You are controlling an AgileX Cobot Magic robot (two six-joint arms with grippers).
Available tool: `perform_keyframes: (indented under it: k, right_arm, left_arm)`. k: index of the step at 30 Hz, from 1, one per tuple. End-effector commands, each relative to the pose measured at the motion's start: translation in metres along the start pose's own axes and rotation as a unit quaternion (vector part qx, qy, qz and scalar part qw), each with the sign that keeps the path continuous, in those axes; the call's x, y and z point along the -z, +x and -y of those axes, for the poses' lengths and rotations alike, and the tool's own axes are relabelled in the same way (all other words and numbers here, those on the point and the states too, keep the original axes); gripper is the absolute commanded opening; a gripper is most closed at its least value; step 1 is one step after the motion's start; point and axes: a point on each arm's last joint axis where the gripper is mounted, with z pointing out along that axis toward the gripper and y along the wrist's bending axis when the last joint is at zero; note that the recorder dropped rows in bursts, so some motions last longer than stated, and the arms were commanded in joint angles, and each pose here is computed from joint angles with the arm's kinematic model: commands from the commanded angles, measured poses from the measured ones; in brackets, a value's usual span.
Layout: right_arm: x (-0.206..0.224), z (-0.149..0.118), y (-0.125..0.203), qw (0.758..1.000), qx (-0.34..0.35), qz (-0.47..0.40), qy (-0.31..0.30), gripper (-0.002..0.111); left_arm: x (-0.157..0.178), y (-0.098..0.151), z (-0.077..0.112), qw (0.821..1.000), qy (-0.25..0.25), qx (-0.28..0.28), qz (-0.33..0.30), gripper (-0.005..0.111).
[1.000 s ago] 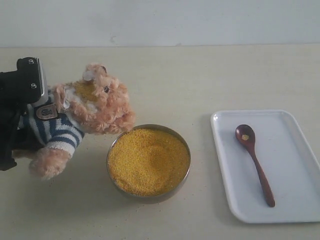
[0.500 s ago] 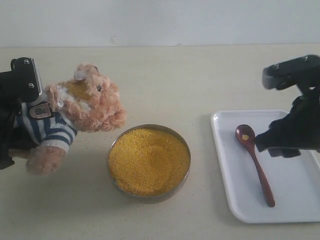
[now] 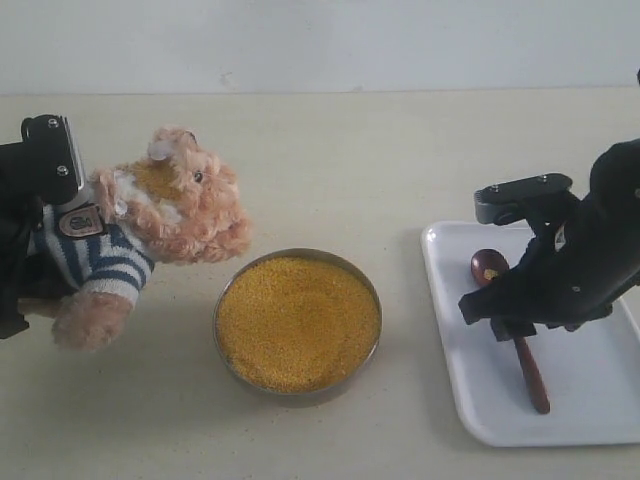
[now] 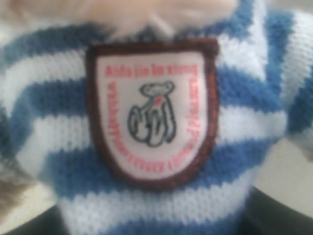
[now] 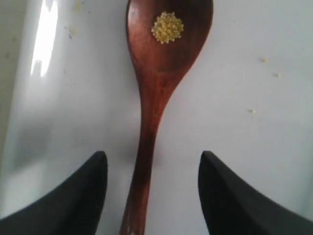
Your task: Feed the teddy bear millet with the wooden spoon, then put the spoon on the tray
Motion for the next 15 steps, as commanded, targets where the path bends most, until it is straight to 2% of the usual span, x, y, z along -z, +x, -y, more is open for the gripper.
perform_keyframes:
  k: [1,3,4,5,9,12,15]
  right_arm:
    - [-0.011,-0.001,-0.002,1.000,-0.002,-0.002,-0.001,0.052]
    - [-0.014,-0.001,-0.001,1.000,-0.002,-0.009,-0.001,0.036]
    - [-0.013,-0.001,0.000,1.000,0.001,-0.013,0.000,0.015]
    - [-0.012,-0.001,0.001,1.000,0.004,-0.019,0.001,0.002]
    - [0.015,-0.001,-0.010,0.999,0.033,-0.013,0.003,0.000]
    - [0.070,-0.014,-0.021,0.990,0.137,0.029,0.035,-0.001]
    - [0.110,-0.057,-0.015,0.951,0.285,0.069,0.100,-0.001]
  left_arm:
    - [0.002,-0.002,-0.001,1.000,-0.010,0.010,0.011,0.004]
    - [0.002,-0.002,-0.001,1.000,-0.010,0.010,0.011,0.004]
    - [0.002,-0.002,-0.001,1.000,-0.010,0.010,0.011,0.004]
    - [0.002,-0.002,-0.001,1.000,-0.010,0.010,0.011,0.004]
    - [0.002,-0.002,-0.001,1.000,-0.010,0.010,0.011,0.004]
    - [0.001,-0.003,-0.001,1.000,-0.010,0.020,0.015,0.004]
    - [-0.004,-0.003,-0.001,1.000,-0.003,0.027,0.011,0.004]
